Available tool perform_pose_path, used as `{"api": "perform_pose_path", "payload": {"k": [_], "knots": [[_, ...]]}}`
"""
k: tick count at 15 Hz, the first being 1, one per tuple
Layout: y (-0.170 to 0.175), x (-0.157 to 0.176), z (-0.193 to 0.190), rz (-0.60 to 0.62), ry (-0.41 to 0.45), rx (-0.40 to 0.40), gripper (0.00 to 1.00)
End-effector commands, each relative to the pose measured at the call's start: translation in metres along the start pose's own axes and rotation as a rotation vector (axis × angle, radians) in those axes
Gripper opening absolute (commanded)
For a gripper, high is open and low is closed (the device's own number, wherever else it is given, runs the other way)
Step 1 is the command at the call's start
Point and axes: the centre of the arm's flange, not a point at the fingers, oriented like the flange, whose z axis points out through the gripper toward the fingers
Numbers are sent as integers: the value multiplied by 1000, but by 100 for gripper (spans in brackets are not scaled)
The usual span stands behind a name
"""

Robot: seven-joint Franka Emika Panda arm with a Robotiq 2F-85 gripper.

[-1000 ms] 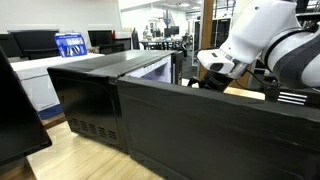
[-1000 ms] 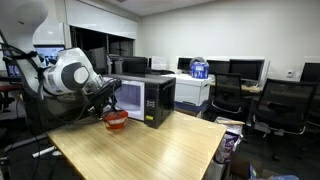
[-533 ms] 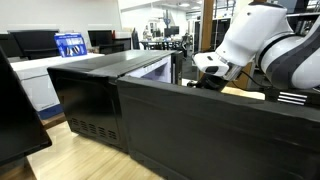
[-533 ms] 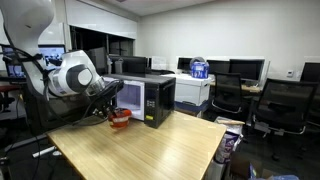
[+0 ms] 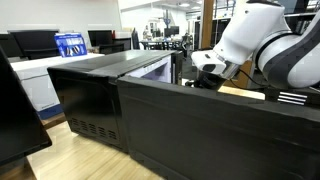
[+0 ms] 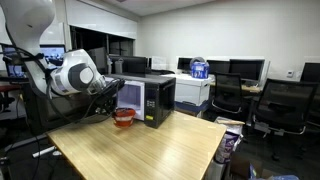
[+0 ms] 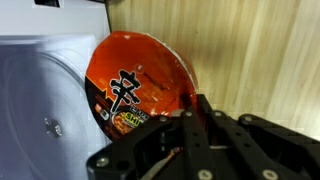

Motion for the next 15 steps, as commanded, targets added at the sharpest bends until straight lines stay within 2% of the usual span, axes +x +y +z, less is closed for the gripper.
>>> {"api": "perform_pose_path", "payload": {"k": [1,9,15], "knots": [[-1,12,-1,34,-6,-18,4],[25,20,-70,35,-32,-52,4],[37,36,-99,27,-66,-84,4]]}}
